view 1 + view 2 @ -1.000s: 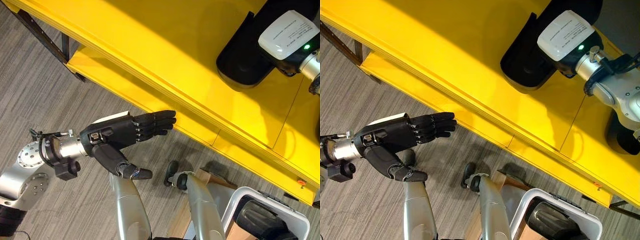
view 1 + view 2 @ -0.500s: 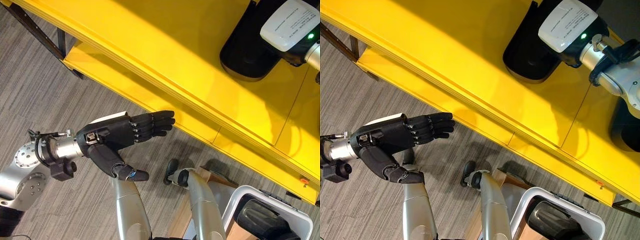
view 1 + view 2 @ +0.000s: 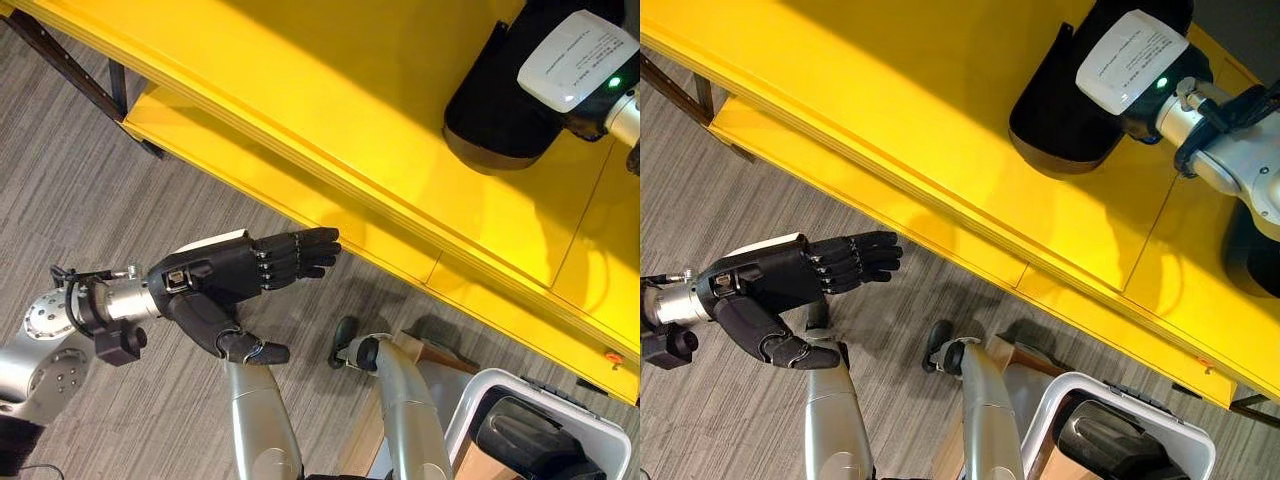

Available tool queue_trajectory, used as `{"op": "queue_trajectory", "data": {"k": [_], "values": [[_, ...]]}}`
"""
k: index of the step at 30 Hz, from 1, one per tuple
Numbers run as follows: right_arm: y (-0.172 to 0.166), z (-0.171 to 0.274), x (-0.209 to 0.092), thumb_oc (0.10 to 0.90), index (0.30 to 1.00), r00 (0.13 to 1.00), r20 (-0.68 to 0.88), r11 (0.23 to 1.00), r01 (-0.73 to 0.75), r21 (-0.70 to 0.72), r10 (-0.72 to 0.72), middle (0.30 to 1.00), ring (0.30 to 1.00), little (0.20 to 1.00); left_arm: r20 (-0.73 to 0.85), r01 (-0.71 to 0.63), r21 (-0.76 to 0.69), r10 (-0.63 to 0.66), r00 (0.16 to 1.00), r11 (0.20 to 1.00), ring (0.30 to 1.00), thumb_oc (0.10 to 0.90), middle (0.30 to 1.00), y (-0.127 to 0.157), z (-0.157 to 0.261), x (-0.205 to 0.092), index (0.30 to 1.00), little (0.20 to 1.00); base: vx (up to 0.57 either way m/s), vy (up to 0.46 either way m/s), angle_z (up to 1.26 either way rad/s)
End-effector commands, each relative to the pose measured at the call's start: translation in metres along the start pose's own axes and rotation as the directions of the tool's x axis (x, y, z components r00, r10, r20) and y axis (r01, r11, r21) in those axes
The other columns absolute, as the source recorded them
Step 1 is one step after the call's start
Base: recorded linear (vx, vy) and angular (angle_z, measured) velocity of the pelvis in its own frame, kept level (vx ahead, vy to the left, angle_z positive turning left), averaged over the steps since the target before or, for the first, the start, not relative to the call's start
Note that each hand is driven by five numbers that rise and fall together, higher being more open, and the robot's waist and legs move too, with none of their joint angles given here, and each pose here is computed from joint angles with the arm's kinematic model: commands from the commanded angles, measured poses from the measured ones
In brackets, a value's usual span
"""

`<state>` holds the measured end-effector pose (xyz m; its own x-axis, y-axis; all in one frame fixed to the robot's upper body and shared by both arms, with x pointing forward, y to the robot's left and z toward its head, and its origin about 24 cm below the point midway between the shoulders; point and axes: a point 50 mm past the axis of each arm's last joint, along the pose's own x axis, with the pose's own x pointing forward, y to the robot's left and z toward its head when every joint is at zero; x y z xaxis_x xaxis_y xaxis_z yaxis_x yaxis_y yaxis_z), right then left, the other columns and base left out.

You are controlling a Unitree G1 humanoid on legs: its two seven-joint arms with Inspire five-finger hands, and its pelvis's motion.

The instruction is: Move parts from the plastic box to the shelf.

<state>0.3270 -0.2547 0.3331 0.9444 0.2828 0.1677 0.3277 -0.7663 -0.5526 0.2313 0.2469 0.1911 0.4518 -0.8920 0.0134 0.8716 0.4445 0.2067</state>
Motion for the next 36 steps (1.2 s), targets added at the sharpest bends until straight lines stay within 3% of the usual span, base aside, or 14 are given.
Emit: {"op": "queue_trajectory", "data": {"k": [1, 10, 13, 14, 15, 23, 36], "values": [[-0.026, -0.057, -0.016, 0.9, 1.0, 0.974, -0.217, 0.994, 0.049, -0.094, -0.068, 1.0, 1.0, 1.0, 0.2, 0.06, 0.125, -0.085, 0.976, 0.99, 1.0, 0.9, 1.0, -0.006, 0.038, 0.007, 1.0, 1.0, 0.0, 0.0, 0.0], [-0.028, -0.044, 0.017, 0.9, 1.0, 0.972, -0.225, 0.997, 0.057, -0.053, -0.067, 1.0, 1.0, 1.0, 0.105, 0.055, 0.145, -0.07, 0.992, 0.988, 1.0, 0.9, 1.0, 0.01, 0.009, 0.066, 1.0, 1.0, 0.0, -0.096, 0.04], [-0.028, -0.044, 0.016, 0.9, 1.0, 0.972, -0.226, 0.997, 0.055, -0.053, -0.066, 1.0, 1.0, 1.0, 0.104, 0.056, 0.145, -0.072, 0.992, 0.988, 1.0, 0.9, 1.0, 0.01, 0.009, 0.066, 1.0, 1.0, 0.0, 0.015, 0.0], [-0.034, -0.03, 0.027, 0.9, 1.0, 0.964, -0.241, 0.993, 0.105, -0.057, -0.116, 1.0, 1.0, 1.0, 0.093, 0.003, 0.145, -0.017, 0.996, 0.989, 1.0, 0.9, 1.0, 0.001, -0.018, 0.101, 1.0, 1.0, -0.02, 0.056, -0.01], [-0.033, -0.027, 0.029, 0.9, 1.0, 0.96, -0.251, 0.992, 0.11, -0.055, -0.12, 1.0, 1.0, 1.0, 0.091, -0.004, 0.144, -0.009, 0.996, 0.99, 1.0, 0.9, 1.0, -0.002, -0.023, 0.113, 1.0, 1.0, -0.02, 0.058, -0.03], [-0.032, -0.021, 0.04, 0.9, 1.0, 0.933, -0.336, 0.991, 0.12, -0.052, -0.131, 1.0, 1.0, 1.0, 0.082, -0.056, 0.138, 0.045, 0.996, 0.989, 1.0, 0.9, 1.0, -0.023, -0.039, 0.172, 1.0, 1.0, 0.0, 0.025, -0.11], [-0.037, -0.005, 0.05, 0.9, 1.0, 0.961, -0.238, 0.983, 0.109, -0.145, -0.141, 1.0, 1.0, 1.0, 0.083, -0.066, 0.119, 0.057, 0.995, 0.991, 1.0, 0.9, 1.0, -0.037, -0.04, 0.201, 1.0, 1.0, 0.0, 0.024, -0.01]]}}
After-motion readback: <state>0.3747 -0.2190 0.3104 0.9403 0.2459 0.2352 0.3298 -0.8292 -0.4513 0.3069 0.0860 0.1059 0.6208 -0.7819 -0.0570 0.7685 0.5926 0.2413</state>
